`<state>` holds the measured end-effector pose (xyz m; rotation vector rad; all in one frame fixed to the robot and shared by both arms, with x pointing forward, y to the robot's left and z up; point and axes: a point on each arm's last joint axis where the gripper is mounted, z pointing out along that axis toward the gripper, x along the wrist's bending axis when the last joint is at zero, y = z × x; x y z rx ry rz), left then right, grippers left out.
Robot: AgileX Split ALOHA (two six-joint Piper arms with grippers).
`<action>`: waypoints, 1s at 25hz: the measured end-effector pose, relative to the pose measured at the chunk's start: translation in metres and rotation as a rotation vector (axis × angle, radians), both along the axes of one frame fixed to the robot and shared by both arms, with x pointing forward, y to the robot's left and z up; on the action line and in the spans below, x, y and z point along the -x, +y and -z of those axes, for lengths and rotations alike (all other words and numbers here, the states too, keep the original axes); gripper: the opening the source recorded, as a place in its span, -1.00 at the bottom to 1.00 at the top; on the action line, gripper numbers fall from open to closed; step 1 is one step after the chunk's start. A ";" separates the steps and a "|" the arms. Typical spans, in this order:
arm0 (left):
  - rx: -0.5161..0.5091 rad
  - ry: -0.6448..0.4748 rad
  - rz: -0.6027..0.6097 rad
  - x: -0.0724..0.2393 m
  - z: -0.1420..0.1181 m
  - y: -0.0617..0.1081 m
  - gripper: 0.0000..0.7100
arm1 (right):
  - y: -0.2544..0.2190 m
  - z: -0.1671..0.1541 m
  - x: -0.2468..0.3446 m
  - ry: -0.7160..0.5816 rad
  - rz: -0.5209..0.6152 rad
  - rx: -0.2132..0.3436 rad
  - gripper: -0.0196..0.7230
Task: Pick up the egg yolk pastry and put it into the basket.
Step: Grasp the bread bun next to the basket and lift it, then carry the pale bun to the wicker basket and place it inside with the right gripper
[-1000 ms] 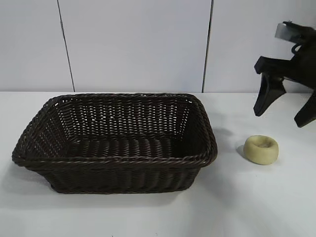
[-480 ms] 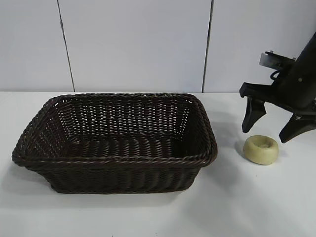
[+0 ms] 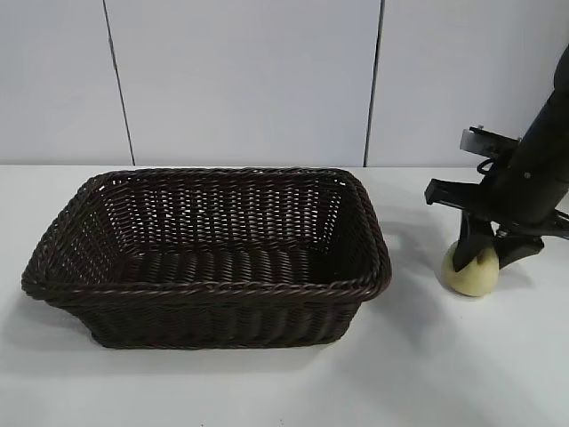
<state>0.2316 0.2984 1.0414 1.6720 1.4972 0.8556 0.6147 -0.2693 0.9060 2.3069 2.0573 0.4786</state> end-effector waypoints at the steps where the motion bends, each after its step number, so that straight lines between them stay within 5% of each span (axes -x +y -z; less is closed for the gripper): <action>1: 0.000 0.000 0.000 0.000 0.000 0.000 0.61 | 0.000 -0.005 0.000 -0.009 0.002 -0.001 -0.78; 14: 0.000 0.000 0.000 0.000 0.000 0.000 0.61 | 0.020 -0.125 0.038 -0.238 -0.085 -0.033 -0.84; 25: 0.000 0.000 0.000 0.000 0.000 0.000 0.61 | 0.117 -0.138 0.066 -0.301 -0.320 -0.136 -0.84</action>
